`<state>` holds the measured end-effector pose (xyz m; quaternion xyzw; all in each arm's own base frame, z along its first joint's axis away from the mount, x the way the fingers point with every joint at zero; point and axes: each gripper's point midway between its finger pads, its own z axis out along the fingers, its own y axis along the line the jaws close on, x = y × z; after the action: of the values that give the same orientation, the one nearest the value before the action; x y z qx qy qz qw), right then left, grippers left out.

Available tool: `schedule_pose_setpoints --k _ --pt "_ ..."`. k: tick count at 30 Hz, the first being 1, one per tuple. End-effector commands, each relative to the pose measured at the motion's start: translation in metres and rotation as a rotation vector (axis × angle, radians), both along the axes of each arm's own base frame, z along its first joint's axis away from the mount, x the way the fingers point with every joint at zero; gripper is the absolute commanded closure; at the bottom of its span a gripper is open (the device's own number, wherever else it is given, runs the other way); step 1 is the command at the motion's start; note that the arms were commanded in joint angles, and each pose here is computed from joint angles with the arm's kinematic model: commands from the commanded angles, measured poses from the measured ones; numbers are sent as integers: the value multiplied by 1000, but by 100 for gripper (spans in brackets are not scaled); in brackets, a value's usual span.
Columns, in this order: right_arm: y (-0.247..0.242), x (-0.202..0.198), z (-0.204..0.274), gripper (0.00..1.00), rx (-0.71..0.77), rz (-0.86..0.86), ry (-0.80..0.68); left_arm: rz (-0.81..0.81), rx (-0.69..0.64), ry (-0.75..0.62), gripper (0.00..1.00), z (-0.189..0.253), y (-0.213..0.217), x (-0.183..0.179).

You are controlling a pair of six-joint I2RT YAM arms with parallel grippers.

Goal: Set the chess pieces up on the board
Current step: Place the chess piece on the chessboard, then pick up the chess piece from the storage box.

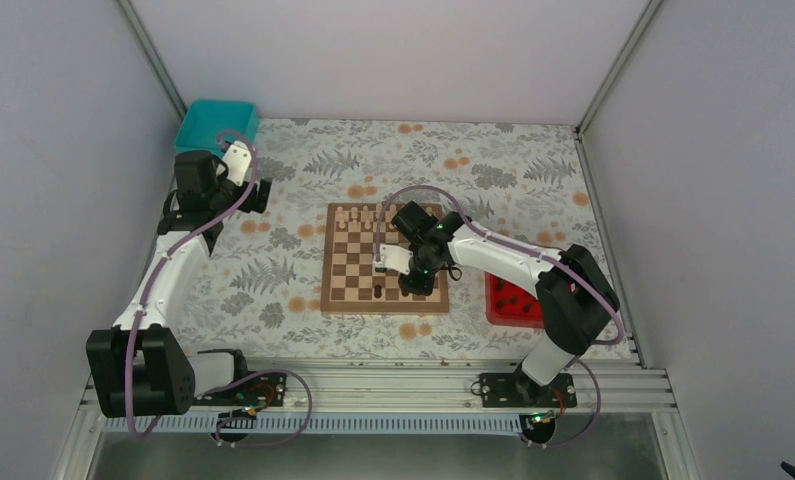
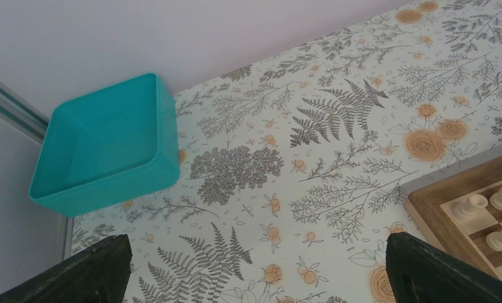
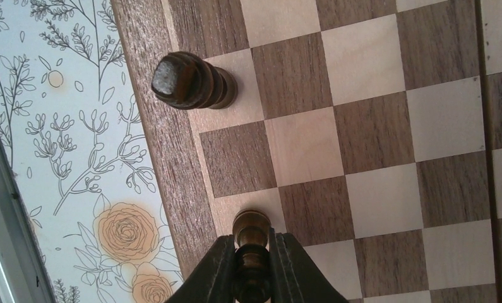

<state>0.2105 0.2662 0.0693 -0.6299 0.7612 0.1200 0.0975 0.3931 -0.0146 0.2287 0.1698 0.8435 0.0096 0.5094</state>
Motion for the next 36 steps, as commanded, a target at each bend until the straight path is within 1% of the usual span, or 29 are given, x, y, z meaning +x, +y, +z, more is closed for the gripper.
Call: schedule_pose_setpoints --k 1,5,14,20,24,29,32,36 --pt "7 6 4 84 12 -4 -32 -4 3 2 0 -5 1 0" --pt "6 4 2 80 8 -1 -25 -3 2 4 0 -5 2 0" --pt "4 5 2 78 -1 -2 -34 -2 2 4 0 -5 2 -1" --pt "-8 16 27 69 12 -42 -109 0 2 2 0 -4 3 0" --pt "-40 38 56 66 49 -136 -179 1 2 1 0 -4 3 -1" --pt "-97 63 79 62 63 -274 -253 -1 0 -4 0 -2 3 -1" --pt "-139 75 83 62 47 -370 -284 0 0 -3 0 -2 4 -1" --pt "-181 76 75 62 20 -459 -282 -4 -2 -5 0 -2 3 -1"
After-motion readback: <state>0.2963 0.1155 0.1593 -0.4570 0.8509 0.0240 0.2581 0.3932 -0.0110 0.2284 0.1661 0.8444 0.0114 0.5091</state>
